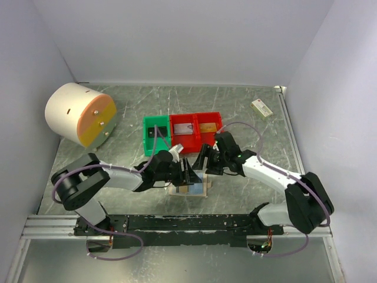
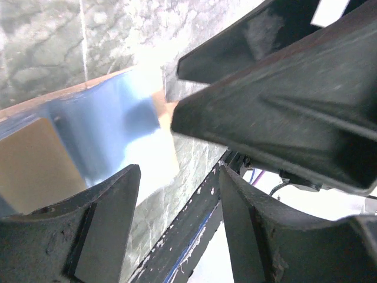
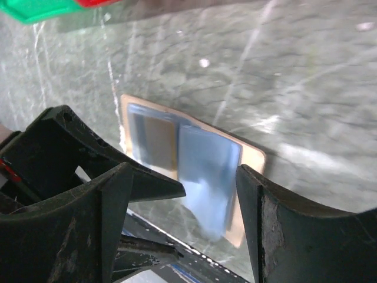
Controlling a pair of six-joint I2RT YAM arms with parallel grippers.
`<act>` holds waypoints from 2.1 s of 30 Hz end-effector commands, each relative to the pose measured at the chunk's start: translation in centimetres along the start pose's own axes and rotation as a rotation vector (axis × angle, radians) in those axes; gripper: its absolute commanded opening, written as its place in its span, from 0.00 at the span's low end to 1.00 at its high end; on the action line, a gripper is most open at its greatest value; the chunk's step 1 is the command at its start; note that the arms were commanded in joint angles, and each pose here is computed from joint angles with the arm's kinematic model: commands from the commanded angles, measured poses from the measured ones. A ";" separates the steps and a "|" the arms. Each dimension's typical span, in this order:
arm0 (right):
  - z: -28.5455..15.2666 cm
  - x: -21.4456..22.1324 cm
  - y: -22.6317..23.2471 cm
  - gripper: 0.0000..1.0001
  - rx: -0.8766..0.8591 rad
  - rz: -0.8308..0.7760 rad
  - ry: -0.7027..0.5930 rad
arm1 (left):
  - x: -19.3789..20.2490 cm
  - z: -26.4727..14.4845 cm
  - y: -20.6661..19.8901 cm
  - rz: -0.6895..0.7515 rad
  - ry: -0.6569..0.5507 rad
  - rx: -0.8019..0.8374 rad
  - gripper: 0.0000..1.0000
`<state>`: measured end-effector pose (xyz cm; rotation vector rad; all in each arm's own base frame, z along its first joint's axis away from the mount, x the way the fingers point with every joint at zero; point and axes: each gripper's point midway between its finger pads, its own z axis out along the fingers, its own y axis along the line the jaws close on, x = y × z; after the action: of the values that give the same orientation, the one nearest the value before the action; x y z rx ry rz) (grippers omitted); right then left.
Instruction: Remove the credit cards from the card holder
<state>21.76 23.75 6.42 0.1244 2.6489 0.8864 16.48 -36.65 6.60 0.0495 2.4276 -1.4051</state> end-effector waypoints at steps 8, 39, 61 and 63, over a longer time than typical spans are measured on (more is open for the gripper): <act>-2.8 -2.0 -0.5 0.64 0.006 -0.031 -0.097 | 1.5 2.6 -2.1 0.080 0.062 0.033 0.67; 2.7 2.1 5.5 0.61 0.288 -0.403 -0.036 | -1.5 -15.3 10.7 -0.236 -0.436 -0.543 0.99; 6.8 5.9 2.9 0.65 0.394 -0.429 0.131 | -1.8 -14.4 9.5 -0.171 -0.381 -0.536 0.97; 6.7 5.9 2.9 0.63 0.390 -0.429 0.125 | -1.8 -14.3 9.3 -0.167 -0.375 -0.533 0.97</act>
<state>18.92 31.27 2.00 -0.4017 2.7549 0.2737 15.21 -18.12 3.98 -0.5391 2.4645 -0.6283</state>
